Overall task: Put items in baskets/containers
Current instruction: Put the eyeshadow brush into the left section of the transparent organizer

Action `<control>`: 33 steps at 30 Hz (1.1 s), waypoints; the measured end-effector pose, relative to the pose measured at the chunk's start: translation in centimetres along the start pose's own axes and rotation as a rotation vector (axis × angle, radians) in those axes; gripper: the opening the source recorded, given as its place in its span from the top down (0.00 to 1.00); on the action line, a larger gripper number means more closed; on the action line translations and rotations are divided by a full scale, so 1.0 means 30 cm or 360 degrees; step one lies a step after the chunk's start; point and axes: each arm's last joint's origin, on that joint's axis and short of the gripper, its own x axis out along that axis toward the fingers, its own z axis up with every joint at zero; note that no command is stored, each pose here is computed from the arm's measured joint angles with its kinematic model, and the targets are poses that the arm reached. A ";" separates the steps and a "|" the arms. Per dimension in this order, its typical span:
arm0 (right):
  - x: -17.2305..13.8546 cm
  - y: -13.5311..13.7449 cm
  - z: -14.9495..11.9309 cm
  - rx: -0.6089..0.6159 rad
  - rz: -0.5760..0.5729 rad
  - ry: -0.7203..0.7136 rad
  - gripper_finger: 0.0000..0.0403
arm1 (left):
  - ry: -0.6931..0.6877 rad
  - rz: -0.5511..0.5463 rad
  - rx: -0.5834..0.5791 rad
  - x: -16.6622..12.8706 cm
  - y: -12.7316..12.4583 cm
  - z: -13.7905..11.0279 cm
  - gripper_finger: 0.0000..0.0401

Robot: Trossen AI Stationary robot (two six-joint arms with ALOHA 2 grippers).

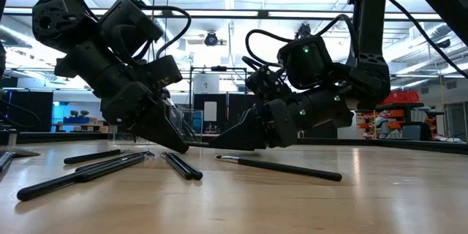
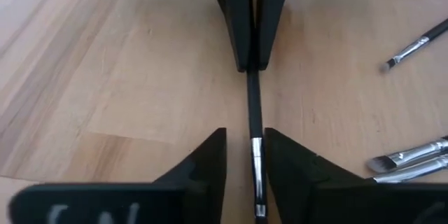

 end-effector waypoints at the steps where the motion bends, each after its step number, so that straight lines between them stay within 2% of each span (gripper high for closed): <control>1: 0.000 0.000 0.000 0.0001 0.0000 0.0000 0.98 | -0.0001 -0.0001 0.0000 0.000 0.000 0.000 0.79; 6: 0.000 -0.001 0.000 0.0005 -0.0005 -0.0001 0.98 | -0.0004 -0.0006 -0.0001 0.000 0.000 0.001 0.96; 12: 0.000 -0.001 0.001 0.0006 -0.0006 -0.0002 0.94 | -0.0005 -0.0005 -0.0002 0.000 0.000 0.001 0.93; 18: -0.002 -0.001 0.007 0.0034 -0.0005 -0.0007 0.79 | -0.0004 -0.0007 -0.0009 -0.003 -0.004 0.002 0.96; 21: -0.015 0.008 0.055 0.0024 0.0005 -0.0023 0.71 | -0.0010 -0.0031 -0.0015 -0.030 -0.020 0.018 0.96; 25: -0.068 0.031 0.140 -0.0101 0.0001 0.0005 0.64 | 0.0080 -0.0050 0.0025 -0.107 -0.032 0.038 0.96; 28: -0.120 0.046 0.213 -0.0143 -0.0071 0.0013 0.61 | 0.0179 0.0006 0.0070 -0.186 -0.035 0.091 0.96; 33: -0.189 0.071 0.253 -0.0165 -0.0135 0.0001 0.59 | 0.0455 0.0239 0.0256 -0.371 -0.020 0.278 0.96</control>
